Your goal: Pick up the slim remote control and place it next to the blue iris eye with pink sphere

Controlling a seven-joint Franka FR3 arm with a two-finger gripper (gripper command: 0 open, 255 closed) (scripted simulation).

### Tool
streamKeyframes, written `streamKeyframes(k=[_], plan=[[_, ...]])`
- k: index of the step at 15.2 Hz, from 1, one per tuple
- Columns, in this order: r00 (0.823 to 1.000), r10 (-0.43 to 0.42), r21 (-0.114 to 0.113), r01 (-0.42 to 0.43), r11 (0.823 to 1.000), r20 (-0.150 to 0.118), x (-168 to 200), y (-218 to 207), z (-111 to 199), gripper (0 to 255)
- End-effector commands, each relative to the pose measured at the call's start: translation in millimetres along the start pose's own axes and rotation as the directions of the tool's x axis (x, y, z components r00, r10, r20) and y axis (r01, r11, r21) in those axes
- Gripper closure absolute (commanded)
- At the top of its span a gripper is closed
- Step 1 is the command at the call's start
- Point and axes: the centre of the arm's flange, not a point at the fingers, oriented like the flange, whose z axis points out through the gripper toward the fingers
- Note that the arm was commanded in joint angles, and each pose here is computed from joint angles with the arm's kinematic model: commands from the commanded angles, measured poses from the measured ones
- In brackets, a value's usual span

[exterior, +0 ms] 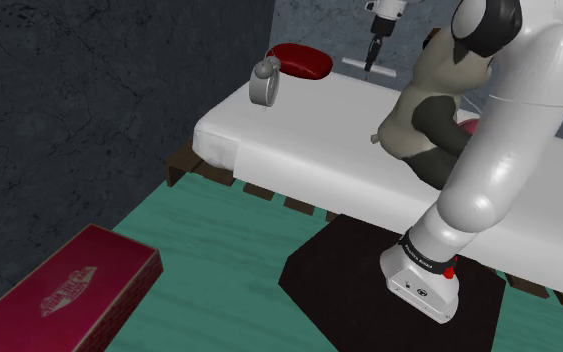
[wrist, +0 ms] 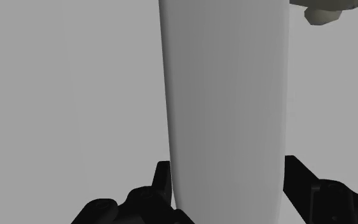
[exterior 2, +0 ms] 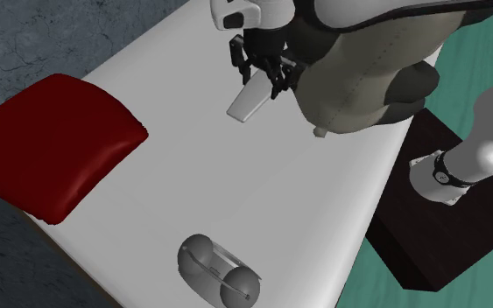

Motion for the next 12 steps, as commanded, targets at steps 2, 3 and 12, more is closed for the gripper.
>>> streamKeyframes(k=[2,3,12], plan=[[1.000,-0.001,0.000,0.001,1.000,-0.001,-38,-9,-1,255],[1.000,-0.001,0.000,0.001,1.000,-0.001,-51,-11,-1,255],[1.000,-0.001,0.000,0.001,1.000,-0.001,-167,-36,-1,255]])
